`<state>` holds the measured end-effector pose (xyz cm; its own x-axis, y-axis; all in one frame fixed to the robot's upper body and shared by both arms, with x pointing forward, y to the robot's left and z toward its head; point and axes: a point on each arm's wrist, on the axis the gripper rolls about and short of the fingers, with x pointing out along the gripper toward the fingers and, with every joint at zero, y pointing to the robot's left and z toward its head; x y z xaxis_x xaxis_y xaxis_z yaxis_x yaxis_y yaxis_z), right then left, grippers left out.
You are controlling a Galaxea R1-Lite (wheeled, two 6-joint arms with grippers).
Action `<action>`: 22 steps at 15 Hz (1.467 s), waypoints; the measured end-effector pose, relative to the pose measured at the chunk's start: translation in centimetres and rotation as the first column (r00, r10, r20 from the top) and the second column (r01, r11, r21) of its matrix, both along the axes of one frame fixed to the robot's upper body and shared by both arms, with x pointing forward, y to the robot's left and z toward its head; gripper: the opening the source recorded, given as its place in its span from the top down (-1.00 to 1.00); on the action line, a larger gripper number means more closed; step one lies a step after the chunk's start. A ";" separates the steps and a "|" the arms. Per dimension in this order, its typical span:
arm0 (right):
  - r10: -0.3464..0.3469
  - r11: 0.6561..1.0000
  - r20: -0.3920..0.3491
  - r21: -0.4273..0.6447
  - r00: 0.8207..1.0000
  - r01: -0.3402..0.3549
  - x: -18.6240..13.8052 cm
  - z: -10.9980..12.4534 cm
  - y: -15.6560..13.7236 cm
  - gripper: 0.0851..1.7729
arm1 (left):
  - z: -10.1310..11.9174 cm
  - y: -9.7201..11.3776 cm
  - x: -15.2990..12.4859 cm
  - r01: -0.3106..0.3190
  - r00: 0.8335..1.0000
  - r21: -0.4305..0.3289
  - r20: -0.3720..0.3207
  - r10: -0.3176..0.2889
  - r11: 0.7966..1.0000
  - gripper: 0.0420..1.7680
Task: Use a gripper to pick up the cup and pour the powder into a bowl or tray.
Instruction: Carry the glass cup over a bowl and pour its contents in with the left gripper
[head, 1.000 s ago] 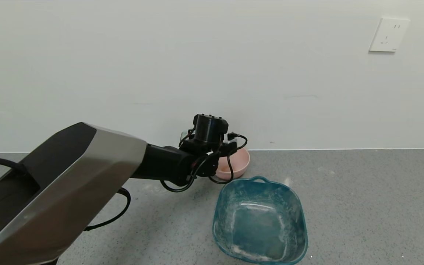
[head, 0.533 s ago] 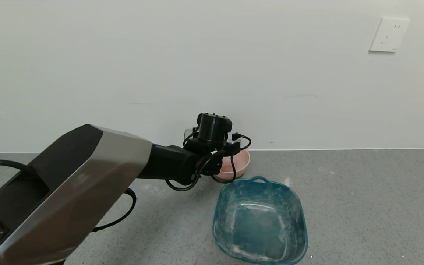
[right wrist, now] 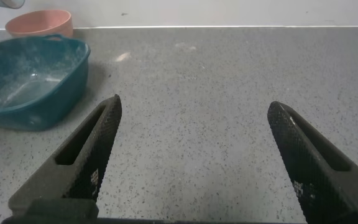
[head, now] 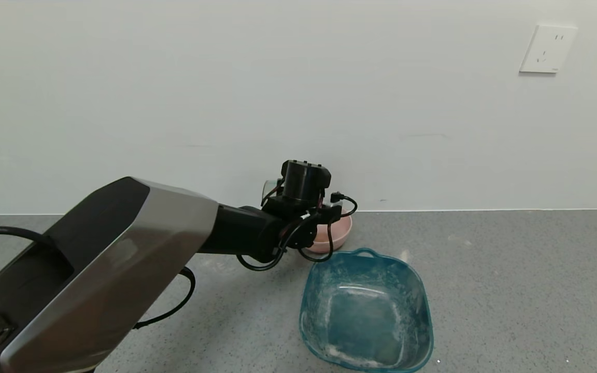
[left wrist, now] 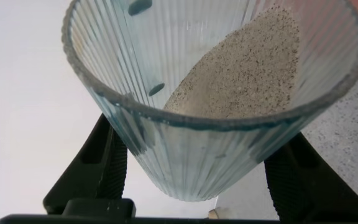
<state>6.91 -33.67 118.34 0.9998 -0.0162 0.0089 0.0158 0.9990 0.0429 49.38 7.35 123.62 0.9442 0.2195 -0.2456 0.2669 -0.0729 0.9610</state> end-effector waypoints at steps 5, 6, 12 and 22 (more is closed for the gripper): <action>0.000 1.000 0.000 0.000 1.000 0.000 0.0 0.0 0.0 -0.93 | -0.1 -0.6 -0.2 0.002 1.000 0.079 -0.006 -0.002 0.997 -0.41; 0.000 1.000 0.000 0.000 1.000 0.000 0.0 0.0 0.0 -0.93 | -0.1 -0.7 -0.3 0.003 1.000 0.095 -0.006 -0.002 0.995 -0.41; 0.000 1.000 0.000 0.000 1.000 0.000 0.0 0.0 0.0 -0.93 | -0.1 -1.2 -0.3 -0.013 1.000 0.160 -0.007 0.015 0.987 -0.41; 0.000 1.000 0.000 0.000 1.000 0.000 0.0 0.0 0.0 -0.93 | 0.0 -1.6 -0.4 -0.014 1.000 0.202 -0.009 0.016 0.979 -0.41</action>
